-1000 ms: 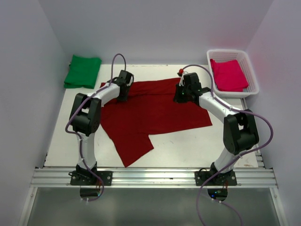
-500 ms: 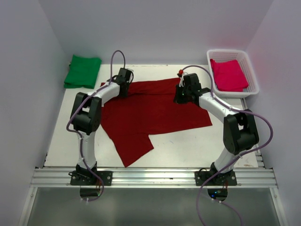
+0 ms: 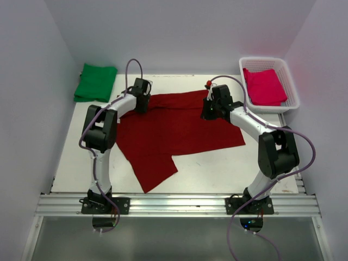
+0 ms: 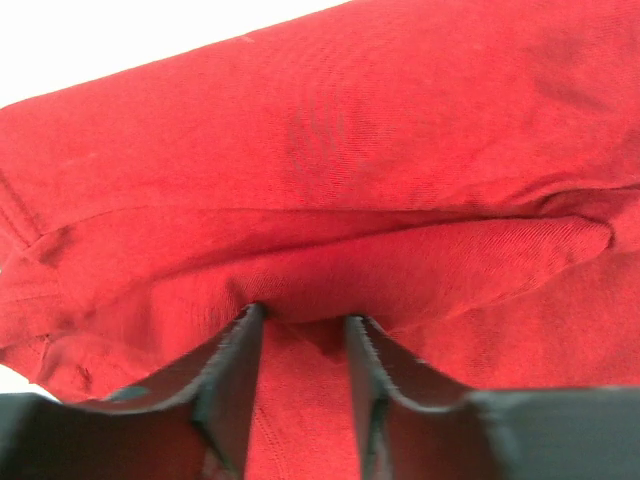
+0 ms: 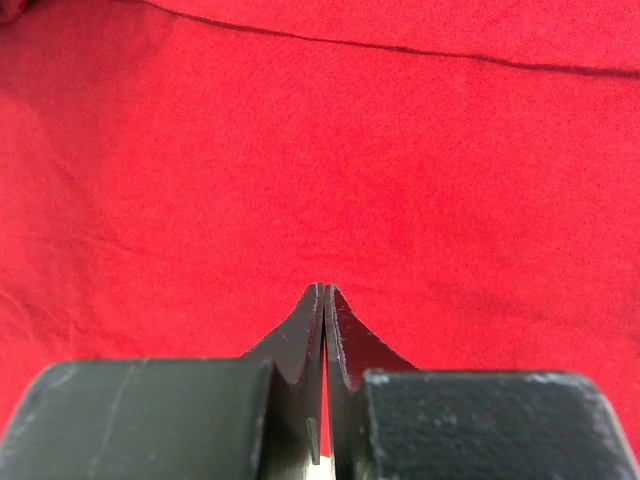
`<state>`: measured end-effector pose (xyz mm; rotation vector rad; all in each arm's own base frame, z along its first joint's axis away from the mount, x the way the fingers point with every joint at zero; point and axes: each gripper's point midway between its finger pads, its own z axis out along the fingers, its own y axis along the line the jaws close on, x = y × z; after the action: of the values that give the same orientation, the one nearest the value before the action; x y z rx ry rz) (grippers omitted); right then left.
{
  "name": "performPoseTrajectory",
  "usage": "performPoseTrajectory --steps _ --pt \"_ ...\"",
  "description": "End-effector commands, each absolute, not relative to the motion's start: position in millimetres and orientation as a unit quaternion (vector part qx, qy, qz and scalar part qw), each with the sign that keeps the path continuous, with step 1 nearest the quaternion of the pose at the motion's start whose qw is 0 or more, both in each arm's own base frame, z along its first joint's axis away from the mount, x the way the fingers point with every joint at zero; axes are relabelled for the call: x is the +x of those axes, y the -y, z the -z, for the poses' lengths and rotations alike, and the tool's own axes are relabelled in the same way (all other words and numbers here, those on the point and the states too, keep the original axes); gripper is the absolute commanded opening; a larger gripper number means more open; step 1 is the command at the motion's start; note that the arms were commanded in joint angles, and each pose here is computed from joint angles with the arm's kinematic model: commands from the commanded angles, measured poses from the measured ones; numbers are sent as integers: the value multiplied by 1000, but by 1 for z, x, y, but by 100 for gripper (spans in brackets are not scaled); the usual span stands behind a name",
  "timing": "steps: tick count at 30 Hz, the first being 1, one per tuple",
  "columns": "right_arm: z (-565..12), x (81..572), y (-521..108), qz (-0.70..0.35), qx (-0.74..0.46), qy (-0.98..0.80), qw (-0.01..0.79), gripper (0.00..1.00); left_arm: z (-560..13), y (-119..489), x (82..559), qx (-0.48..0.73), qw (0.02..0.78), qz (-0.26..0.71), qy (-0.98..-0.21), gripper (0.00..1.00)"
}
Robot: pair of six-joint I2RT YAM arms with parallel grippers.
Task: Fold and stack the t-shirts
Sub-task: Fold the flattened tshirt in 1/3 of the way
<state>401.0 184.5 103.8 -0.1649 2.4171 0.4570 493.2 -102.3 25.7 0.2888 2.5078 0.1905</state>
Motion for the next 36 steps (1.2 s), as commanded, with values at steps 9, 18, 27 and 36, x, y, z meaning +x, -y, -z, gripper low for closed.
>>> performPoseTrajectory --steps 9,18,27,36 --pt "-111 403 -177 -160 -62 -923 344 0 -27 116 502 123 304 -24 -944 47" --pt "-107 403 -178 -160 -63 -925 339 0 -75 116 496 116 340 -22 -933 39" --pt "-105 404 -179 -160 -65 -926 336 0 -80 116 483 128 331 -16 -935 36" --pt "-106 403 -178 -158 -66 -926 338 0 -36 121 474 144 271 -5 -952 18"
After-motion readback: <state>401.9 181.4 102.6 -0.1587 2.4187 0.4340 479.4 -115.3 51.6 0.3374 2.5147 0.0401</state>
